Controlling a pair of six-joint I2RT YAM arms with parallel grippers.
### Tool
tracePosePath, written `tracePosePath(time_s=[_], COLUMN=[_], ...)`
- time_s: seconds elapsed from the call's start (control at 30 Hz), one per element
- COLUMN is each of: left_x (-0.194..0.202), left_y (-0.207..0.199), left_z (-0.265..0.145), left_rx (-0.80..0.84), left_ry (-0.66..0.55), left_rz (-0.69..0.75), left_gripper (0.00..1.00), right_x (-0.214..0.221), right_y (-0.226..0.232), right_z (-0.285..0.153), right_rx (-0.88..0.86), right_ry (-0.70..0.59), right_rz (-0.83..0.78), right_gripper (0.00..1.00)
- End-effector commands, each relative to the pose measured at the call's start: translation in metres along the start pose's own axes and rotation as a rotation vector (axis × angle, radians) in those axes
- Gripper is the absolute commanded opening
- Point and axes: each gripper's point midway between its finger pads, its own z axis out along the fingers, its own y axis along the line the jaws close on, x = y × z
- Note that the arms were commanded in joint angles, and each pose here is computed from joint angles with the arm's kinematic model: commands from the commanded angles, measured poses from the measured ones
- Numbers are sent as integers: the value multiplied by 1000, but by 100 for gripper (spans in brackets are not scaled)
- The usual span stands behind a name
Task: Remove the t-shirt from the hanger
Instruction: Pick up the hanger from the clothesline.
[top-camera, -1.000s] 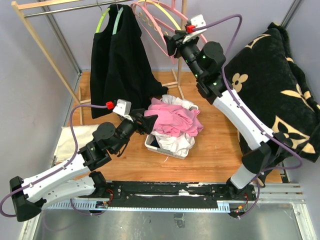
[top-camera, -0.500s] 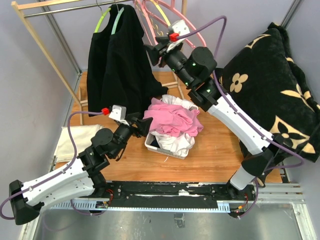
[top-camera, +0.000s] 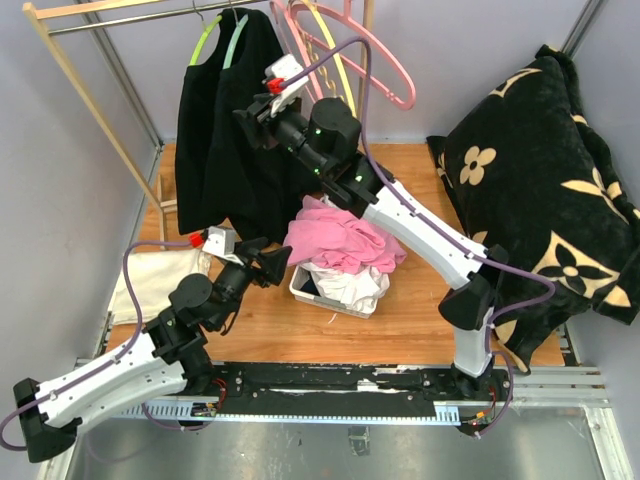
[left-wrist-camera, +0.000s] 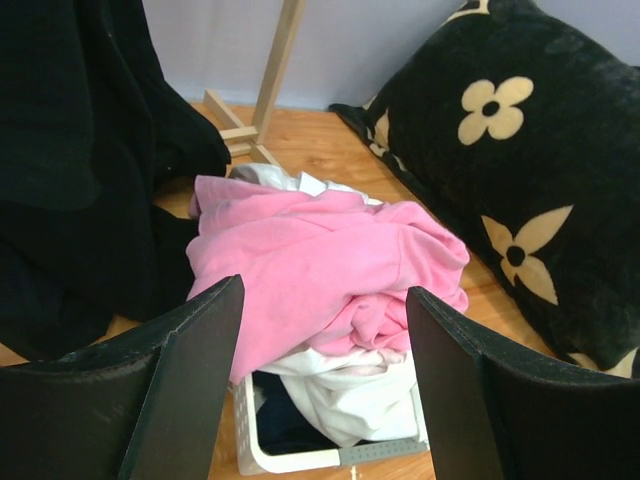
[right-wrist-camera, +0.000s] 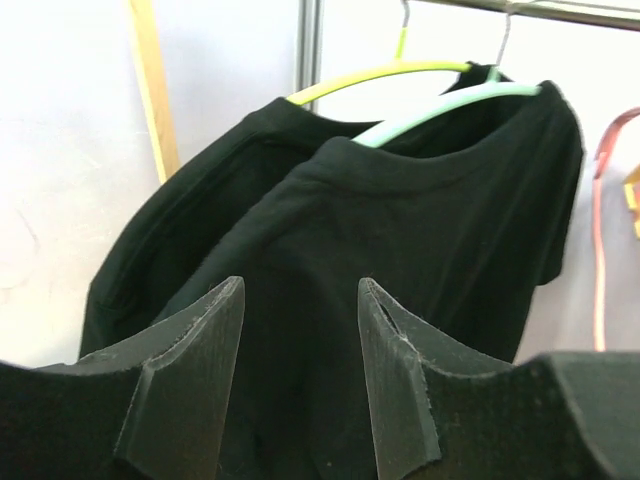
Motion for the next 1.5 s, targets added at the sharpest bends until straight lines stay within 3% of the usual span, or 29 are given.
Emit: tracePosePath(time_s=[0.0, 0.47, 0.9, 1.47], left_x=[-4, -3, -8, -10], left_y=[7, 13, 24, 17], left_z=[-6, -11, -21, -16], left_rx=[-28, -45, -75, -52], left_ry=[-22, -26, -50, -57], left_rz=[-21, -24, -30, -32], left_gripper=[70, 70, 70, 70], right_x=[-18, -14, 22, 17], right_y=[19, 36, 41, -11], right_z=[5, 16, 47, -7], right_rx=[-10, -3, 101, 304], right_ry=[-50, -81, -91, -32], right_rz=[47, 101, 137, 57], right_gripper=[51, 51, 50, 49])
